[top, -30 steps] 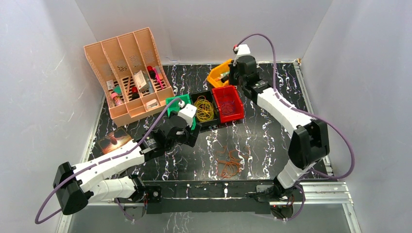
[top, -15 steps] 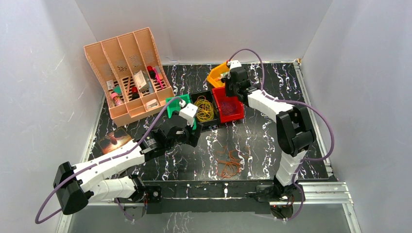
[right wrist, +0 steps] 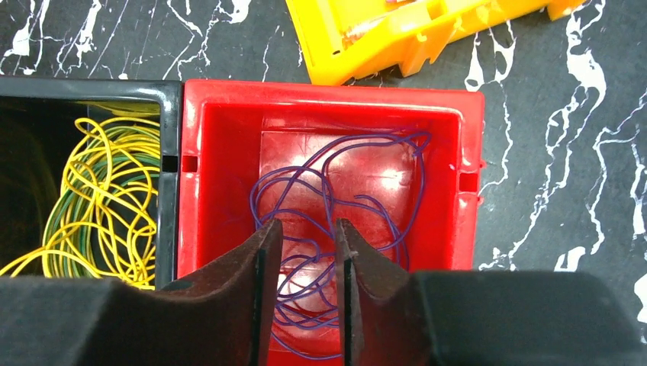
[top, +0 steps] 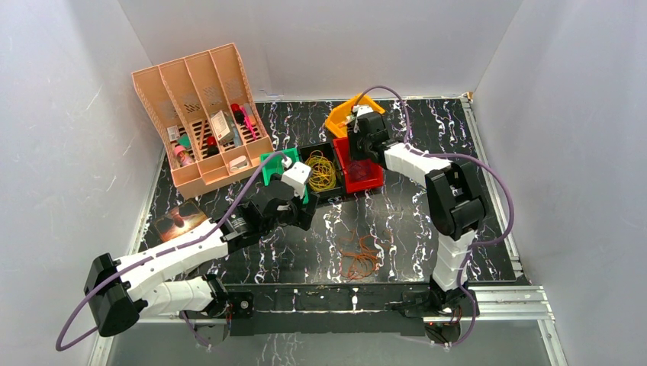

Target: Untangle the cables

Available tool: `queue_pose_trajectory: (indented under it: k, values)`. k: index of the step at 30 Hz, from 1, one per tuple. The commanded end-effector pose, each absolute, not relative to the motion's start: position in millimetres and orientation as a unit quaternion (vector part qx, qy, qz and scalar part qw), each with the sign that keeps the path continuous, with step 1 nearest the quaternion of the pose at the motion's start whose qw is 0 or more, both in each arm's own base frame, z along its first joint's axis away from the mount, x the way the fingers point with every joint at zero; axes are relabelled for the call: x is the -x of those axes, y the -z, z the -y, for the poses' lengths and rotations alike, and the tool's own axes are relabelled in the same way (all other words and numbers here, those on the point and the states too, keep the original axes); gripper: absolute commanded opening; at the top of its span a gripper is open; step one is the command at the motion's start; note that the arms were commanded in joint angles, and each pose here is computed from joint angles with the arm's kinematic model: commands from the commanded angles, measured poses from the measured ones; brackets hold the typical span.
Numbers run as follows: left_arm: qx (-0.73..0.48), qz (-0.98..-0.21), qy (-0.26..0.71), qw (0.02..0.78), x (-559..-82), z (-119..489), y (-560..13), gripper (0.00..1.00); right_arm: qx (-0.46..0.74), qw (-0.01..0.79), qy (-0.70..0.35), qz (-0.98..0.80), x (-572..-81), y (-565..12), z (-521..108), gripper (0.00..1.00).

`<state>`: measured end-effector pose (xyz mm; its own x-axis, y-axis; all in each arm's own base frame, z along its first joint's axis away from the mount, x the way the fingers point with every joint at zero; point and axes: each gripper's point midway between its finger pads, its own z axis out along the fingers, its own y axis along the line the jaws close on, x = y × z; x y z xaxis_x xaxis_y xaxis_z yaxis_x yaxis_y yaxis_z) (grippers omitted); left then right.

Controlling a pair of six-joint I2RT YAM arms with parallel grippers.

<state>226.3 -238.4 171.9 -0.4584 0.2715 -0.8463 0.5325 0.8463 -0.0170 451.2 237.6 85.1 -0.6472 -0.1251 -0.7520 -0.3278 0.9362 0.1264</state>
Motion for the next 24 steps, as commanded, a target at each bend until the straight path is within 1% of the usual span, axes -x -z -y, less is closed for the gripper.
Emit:
queue_pose_trajectory:
  k: [1,4,6,9,14,18,21,24]
  values:
    - [-0.222,-0.835,0.148,0.481,-231.9,240.4,-192.3,0.79,0.129,0.455,-0.135,-0.871,-463.4,-145.6,-241.6,0.44]
    - [-0.224,-0.837,0.144,0.479,-233.6,241.3,-193.8,0.79,0.125,0.482,-0.129,-0.857,-458.1,-174.3,-232.6,0.56]
    - [-0.223,-0.836,0.14,0.481,-235.4,241.6,-192.8,0.79,0.127,0.492,-0.124,-0.852,-454.0,-186.9,-227.7,0.59]
    - [-0.226,-0.835,0.141,0.481,-236.5,244.5,-192.6,0.8,0.131,0.495,-0.123,-0.85,-445.0,-200.0,-223.2,0.61]
    - [-0.231,-0.834,0.14,0.482,-237.3,245.0,-194.3,0.8,0.124,0.494,-0.128,-0.851,-423.1,-210.0,-212.9,0.61]
    - [-0.229,-0.834,0.14,0.482,-237.2,245.1,-193.5,0.8,0.132,0.466,-0.135,-0.864,-396.9,-201.1,-206.0,0.6]
    - [-0.227,-0.837,0.14,0.478,-237.3,245.9,-190.4,0.8,0.162,0.446,-0.138,-0.87,-379.8,-192.1,-204.0,0.59]
    - [-0.227,-0.838,0.143,0.475,-237.7,248.7,-189.1,0.8,0.205,0.408,-0.139,-0.879,-365.0,-181.7,-203.7,0.63]
